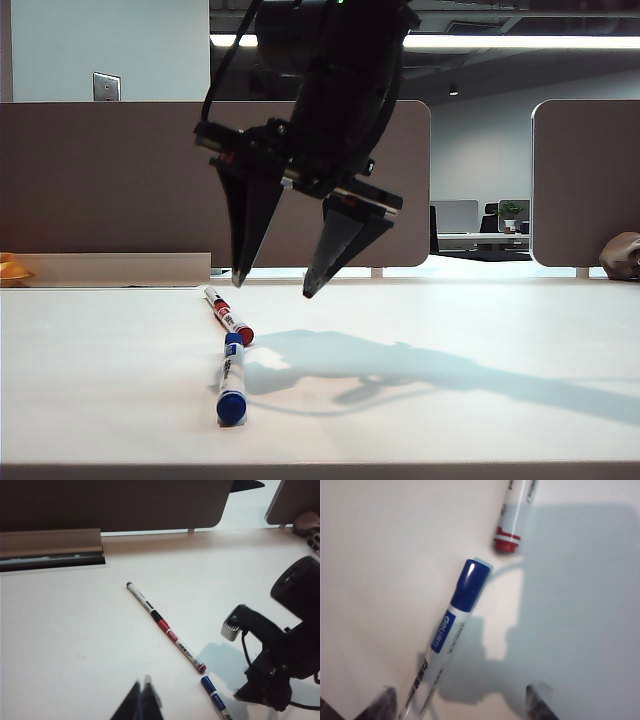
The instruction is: Pick up the markers one by one and line them up horizontally in a straight line on the table.
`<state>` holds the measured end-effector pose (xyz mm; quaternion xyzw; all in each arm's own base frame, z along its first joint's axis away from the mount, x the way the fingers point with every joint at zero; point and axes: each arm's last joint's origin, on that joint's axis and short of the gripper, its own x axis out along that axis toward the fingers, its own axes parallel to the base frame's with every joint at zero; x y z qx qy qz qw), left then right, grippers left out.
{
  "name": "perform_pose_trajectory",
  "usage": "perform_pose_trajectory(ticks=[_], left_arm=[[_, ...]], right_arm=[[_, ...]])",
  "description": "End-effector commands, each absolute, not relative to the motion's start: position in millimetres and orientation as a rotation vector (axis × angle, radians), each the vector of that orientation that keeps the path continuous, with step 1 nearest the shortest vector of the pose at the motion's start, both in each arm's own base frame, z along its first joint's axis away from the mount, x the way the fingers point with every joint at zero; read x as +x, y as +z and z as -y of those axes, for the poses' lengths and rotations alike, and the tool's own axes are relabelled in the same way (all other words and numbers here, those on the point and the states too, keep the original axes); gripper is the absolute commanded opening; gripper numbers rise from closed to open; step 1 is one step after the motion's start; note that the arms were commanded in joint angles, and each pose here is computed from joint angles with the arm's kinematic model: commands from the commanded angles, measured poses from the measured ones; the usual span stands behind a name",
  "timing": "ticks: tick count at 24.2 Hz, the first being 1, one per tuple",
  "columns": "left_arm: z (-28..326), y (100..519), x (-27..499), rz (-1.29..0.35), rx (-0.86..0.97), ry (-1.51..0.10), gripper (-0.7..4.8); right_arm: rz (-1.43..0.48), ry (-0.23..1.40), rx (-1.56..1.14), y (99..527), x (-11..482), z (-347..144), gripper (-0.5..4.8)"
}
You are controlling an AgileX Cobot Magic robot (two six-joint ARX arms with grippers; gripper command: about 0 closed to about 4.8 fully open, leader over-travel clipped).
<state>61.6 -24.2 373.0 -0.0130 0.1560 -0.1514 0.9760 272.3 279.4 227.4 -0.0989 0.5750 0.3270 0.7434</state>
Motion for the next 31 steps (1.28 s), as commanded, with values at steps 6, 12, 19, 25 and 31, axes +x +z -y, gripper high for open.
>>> perform_pose_trajectory(ticks=[6, 12, 19, 25, 31], left_arm=[[22, 373, 56, -0.307, -0.011, -0.310, -0.04], [19, 371, 50, -0.316, 0.001, -0.310, -0.04], [14, 371, 38, -0.286, -0.007, -0.311, -0.04], [13, 370, 37, -0.289, -0.006, -0.311, -0.04], [13, 371, 35, -0.280, -0.008, -0.311, -0.04]], right_arm=[[-1.236, 0.717, -0.191, 215, 265, -304, 3.32], [-1.271, 0.693, -0.223, 198, 260, -314, 3.32], [-1.319, 0.678, -0.248, 183, 258, -319, 3.04], [-1.346, 0.640, -0.280, 180, 257, -315, 2.05], [-1.371, 0.602, -0.350, 178, 255, -309, 1.92]])
